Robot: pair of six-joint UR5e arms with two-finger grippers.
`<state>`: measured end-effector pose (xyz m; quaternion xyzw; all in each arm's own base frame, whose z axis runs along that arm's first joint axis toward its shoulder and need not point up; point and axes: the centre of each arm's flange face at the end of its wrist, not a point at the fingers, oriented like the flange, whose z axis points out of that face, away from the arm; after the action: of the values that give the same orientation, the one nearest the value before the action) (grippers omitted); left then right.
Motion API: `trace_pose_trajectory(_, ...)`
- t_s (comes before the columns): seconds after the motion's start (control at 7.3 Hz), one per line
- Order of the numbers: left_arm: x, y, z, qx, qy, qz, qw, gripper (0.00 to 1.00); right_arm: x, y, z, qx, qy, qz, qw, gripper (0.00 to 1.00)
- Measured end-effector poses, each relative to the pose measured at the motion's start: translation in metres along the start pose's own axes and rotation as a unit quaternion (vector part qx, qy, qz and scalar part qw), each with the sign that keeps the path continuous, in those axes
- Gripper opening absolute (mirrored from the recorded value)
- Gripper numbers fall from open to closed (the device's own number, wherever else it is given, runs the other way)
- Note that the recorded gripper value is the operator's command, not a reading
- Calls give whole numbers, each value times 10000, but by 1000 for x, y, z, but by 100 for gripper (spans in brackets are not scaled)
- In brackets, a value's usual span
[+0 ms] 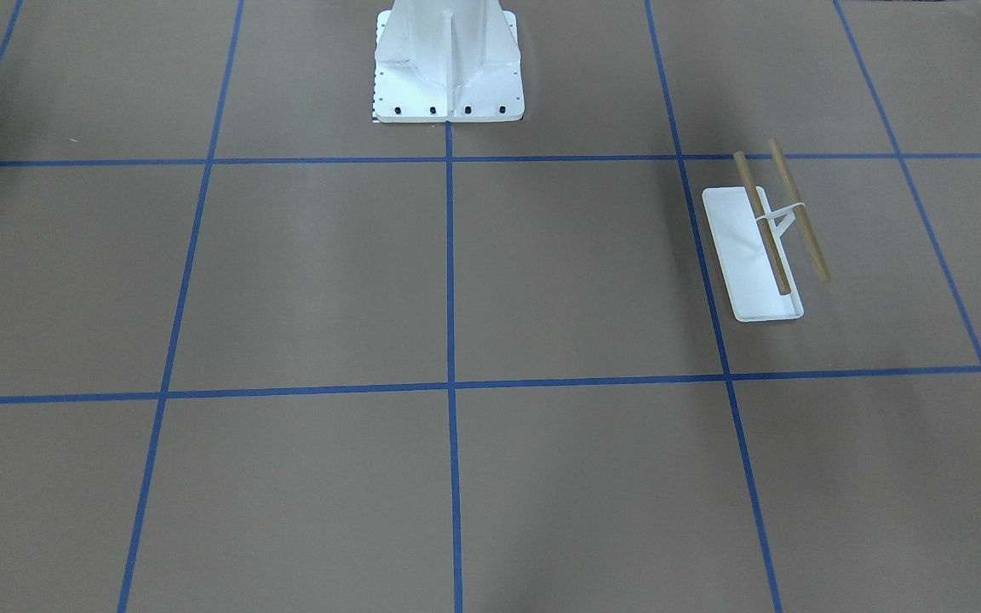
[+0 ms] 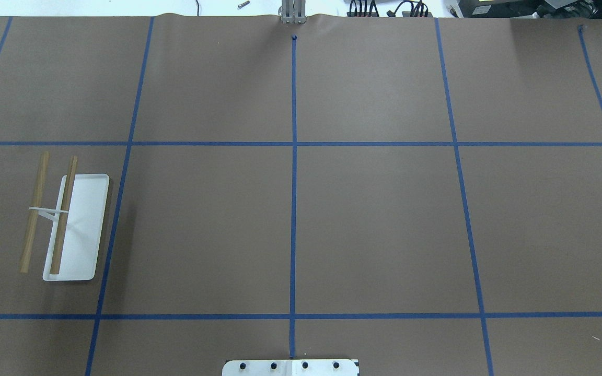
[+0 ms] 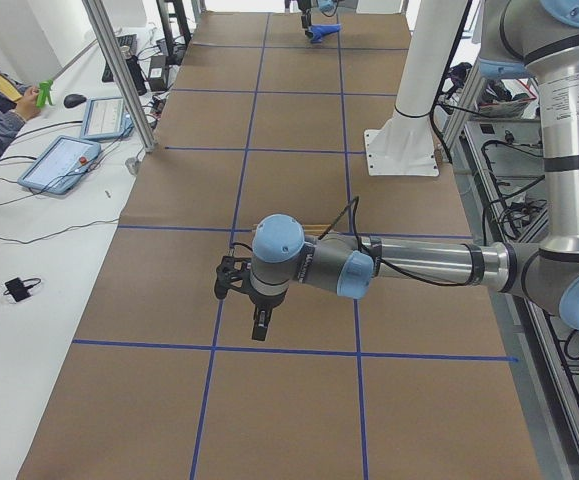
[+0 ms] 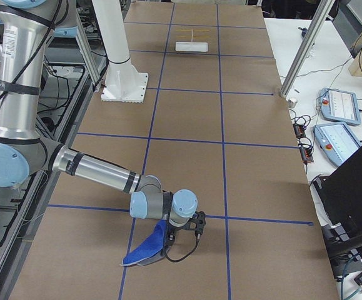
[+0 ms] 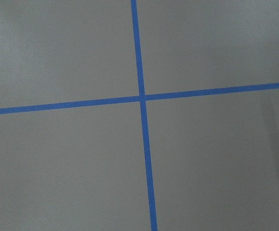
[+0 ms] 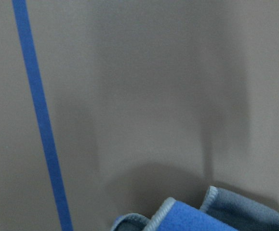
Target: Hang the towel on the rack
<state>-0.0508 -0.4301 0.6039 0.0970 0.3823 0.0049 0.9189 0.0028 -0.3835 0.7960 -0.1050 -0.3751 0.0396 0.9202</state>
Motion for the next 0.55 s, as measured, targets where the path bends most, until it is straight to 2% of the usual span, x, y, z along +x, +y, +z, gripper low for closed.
trace_pose_trajectory(0.27,1,0,-2,17,3,-3,10000,98,5,6,4,-55,9,50,10000,65)
trace_pose_trajectory(0.55,2,0,-3,28,4,-10,10000,98,6,7,6,-78,14,53,10000,53)
